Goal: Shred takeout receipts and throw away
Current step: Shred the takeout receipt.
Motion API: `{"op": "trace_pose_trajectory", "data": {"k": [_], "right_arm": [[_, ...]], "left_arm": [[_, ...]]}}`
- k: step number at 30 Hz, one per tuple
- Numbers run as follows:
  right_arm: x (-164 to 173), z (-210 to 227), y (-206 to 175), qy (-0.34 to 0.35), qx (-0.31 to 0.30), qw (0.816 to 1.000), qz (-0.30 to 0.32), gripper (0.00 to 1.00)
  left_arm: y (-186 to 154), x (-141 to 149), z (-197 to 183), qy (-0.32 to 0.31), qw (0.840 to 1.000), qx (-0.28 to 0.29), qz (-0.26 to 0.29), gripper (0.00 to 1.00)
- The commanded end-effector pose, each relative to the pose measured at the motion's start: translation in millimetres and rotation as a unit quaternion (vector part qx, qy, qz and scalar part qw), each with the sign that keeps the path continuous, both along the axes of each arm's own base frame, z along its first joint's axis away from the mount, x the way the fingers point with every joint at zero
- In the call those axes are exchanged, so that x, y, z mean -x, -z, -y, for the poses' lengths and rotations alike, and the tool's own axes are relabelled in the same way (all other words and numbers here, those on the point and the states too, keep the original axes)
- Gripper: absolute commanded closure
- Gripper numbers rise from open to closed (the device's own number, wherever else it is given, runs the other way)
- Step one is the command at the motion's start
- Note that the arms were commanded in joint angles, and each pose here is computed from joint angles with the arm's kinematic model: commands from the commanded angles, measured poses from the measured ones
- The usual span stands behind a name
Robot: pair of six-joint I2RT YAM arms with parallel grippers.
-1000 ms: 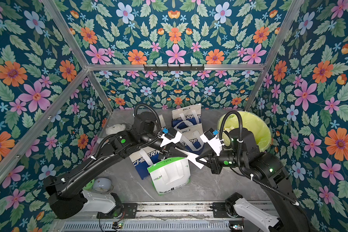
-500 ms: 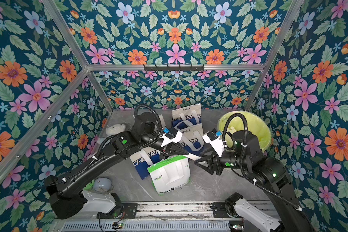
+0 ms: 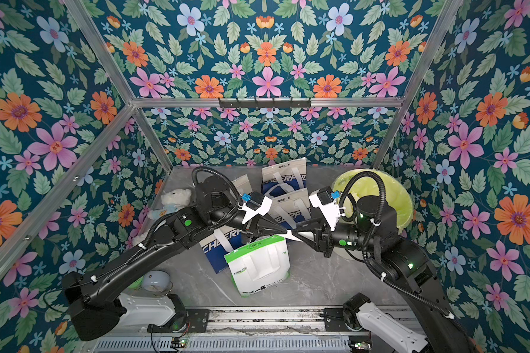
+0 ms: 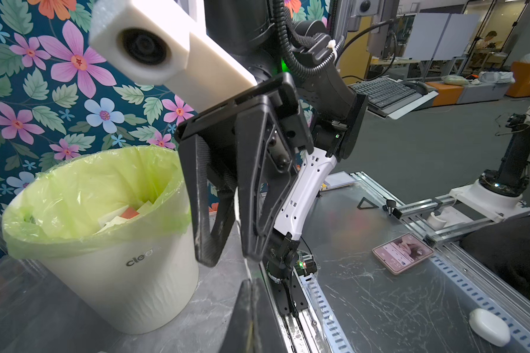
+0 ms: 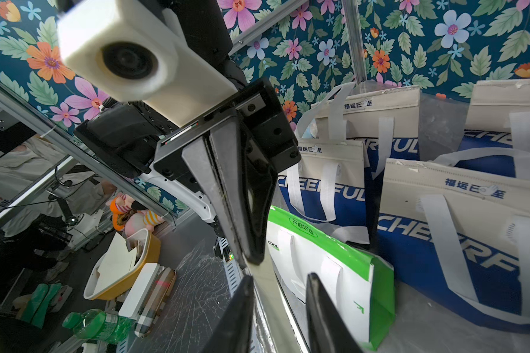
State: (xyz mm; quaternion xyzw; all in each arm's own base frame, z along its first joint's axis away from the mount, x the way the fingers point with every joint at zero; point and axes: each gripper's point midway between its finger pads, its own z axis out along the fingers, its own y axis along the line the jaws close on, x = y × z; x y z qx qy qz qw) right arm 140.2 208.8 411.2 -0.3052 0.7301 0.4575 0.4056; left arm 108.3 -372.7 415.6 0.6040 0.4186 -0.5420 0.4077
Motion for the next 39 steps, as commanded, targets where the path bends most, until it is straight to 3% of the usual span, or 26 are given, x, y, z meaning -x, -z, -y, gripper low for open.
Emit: {"op": "trace_pose_trajectory", "data": {"k": [1, 9, 15, 22, 29, 31, 39], "right_arm": [[0.4, -4.6, -13.4, -0.013, -0.023, 1.000, 0.017, 0.69], [-1.3, -8.3, -9.7, -0.019, -0.026, 0.999, 0.004, 0.81], [-1.6, -10.7, -7.8, -0.024, -0.030, 0.999, -0.004, 0.82], [-4.4, -12.4, -9.1, -0.020, -0.032, 0.999, -0.008, 1.00], [-33.0, -5.3, 14.6, 0.064, 0.004, 0.996, -0.068, 1.00], [-45.4, 1.0, 26.5, 0.106, 0.025, 0.990, -0.093, 1.00], [-82.4, 21.6, 66.1, 0.223, 0.085, 0.962, -0.136, 1.00]], "left_arm": [[-8.8, -0.2, 0.8, 0.002, 1.000, 0.018, 0.001, 1.00], [-9.3, -3.3, 2.3, -0.007, 1.000, 0.022, 0.001, 1.00], [-12.3, -5.3, 2.9, -0.013, 0.999, 0.030, 0.006, 1.00], [-10.9, -7.0, 4.6, -0.014, 0.999, 0.029, -0.001, 1.00], [-21.1, -18.4, 1.4, -0.065, 0.995, 0.068, 0.019, 1.00], [-28.5, -23.1, -2.5, -0.089, 0.991, 0.096, 0.019, 1.00], [-56.5, -7.2, -24.9, -0.081, 0.980, 0.184, 0.008, 1.00]]}}
